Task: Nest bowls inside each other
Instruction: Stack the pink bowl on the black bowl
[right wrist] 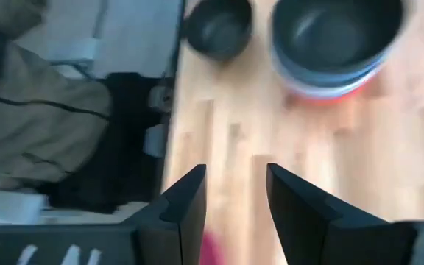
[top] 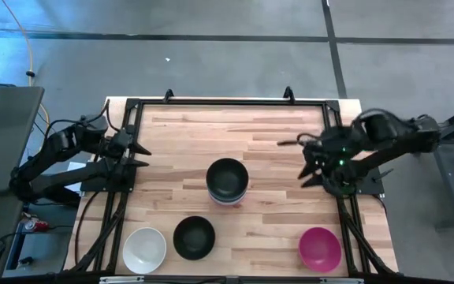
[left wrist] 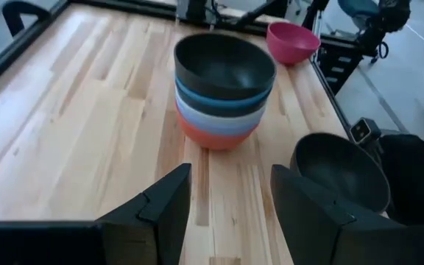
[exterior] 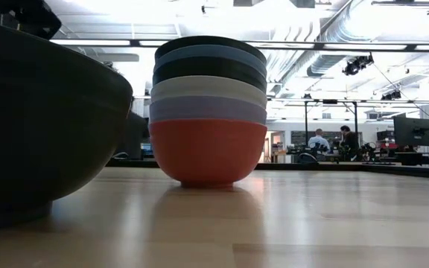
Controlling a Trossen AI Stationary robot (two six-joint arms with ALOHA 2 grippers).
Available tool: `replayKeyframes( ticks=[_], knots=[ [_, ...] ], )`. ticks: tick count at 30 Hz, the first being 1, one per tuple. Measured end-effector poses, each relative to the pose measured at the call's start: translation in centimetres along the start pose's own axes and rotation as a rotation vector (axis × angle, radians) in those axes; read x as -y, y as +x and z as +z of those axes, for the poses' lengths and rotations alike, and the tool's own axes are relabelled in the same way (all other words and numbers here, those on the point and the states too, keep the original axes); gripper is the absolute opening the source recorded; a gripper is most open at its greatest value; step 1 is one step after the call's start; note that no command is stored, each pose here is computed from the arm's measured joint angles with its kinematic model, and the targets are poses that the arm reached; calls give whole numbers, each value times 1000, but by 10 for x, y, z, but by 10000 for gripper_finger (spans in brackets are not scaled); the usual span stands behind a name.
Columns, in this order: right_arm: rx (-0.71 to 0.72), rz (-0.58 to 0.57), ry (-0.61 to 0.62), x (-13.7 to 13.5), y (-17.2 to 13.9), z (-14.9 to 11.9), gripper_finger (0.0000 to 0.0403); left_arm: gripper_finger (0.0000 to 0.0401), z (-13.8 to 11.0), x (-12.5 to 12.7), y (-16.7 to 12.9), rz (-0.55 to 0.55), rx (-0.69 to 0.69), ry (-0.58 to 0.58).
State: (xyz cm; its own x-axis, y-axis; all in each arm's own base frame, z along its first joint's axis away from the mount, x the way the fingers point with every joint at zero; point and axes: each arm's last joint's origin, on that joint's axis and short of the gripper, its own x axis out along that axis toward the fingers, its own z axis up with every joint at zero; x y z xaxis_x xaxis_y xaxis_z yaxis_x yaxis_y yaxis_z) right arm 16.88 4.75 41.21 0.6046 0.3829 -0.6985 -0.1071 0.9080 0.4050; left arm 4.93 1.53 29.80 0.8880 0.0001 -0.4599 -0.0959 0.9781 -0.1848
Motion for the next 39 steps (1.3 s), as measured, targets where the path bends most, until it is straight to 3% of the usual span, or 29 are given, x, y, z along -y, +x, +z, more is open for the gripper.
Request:
replayKeyframes(
  ticks=[6, 11, 14, 20, 27, 34, 39],
  knots=[
    [-80, 70, 242, 3, 33, -55, 133, 174, 8, -1, 0, 5, 71, 9],
    [-190, 10, 432, 9, 57, -98, 133, 174, 16, -1, -1, 8, 149, 15],
    [-227, 11, 480, 9, 74, -116, 133, 174, 19, -1, -2, 12, 182, 21],
    [-242, 93, 499, 0, 97, -136, 133, 174, 21, -1, -2, 20, 195, 11],
    [-282, 107, 414, -11, 108, -154, 133, 174, 21, -1, -2, 23, 195, 10],
    [-274, -1, 304, -13, 115, -164, 133, 174, 21, -1, -2, 21, 195, -26],
    [-388, -78, 294, -16, 132, -174, 133, 174, 21, -1, -2, 32, 196, -28]
  ],
)
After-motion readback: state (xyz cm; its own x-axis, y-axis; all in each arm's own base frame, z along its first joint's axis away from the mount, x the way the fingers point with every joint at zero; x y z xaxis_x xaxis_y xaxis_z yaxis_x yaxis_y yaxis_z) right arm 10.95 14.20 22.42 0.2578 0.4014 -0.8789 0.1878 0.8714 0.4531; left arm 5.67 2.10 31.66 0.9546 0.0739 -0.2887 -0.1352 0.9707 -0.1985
